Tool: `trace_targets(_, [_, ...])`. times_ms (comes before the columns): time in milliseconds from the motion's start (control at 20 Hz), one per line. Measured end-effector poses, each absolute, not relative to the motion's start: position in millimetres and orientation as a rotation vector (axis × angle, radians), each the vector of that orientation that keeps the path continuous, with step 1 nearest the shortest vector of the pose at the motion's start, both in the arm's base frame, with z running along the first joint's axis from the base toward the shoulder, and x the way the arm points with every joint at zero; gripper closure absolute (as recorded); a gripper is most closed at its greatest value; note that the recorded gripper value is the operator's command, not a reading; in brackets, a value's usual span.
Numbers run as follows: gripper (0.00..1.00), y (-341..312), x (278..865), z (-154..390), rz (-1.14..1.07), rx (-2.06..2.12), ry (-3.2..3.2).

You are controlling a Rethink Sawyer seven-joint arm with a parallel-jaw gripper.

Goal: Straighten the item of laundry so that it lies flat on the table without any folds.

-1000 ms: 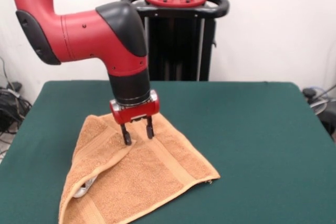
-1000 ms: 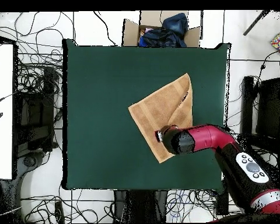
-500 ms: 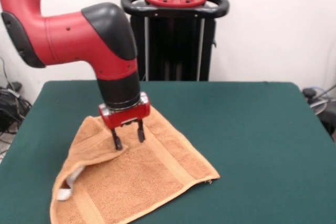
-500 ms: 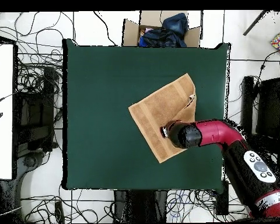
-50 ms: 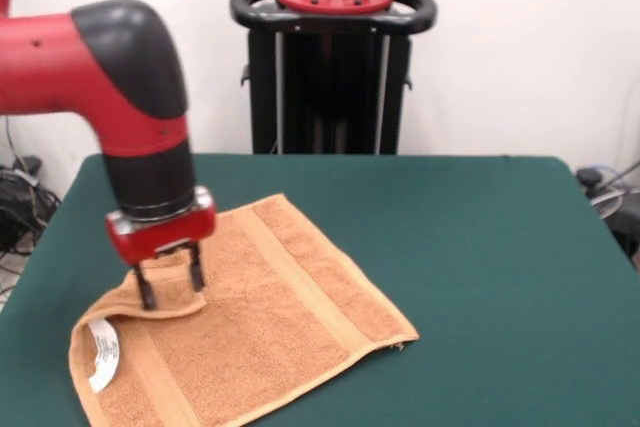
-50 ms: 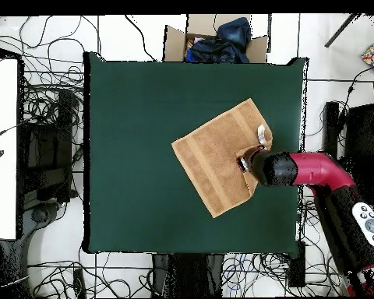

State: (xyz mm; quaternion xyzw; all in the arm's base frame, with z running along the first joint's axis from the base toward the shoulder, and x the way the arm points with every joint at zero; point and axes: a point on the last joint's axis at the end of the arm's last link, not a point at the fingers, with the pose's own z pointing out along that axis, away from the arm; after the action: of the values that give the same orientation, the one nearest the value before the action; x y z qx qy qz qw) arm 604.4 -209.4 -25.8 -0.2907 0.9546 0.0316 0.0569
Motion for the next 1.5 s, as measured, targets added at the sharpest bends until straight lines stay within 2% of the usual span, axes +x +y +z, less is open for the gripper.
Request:
trace_targets(300, [0.0,-256.5,625.4,-13.8,0.041,-0.948,2.871])
trace_targets(850, [0.0,-276.1,645.0,3.6,-0.004,-0.939,2.855])
trace_targets(1100, [0.0,-252.0,646.5,16.5,-0.031,-1.024,2.842])
trace_targets(1450, [0.0,-169.8,647.2,31.0,-0.066,-1.232,2.748])
trace_targets(1500, [0.0,-139.9,645.3,32.3,-0.063,-1.281,2.708])
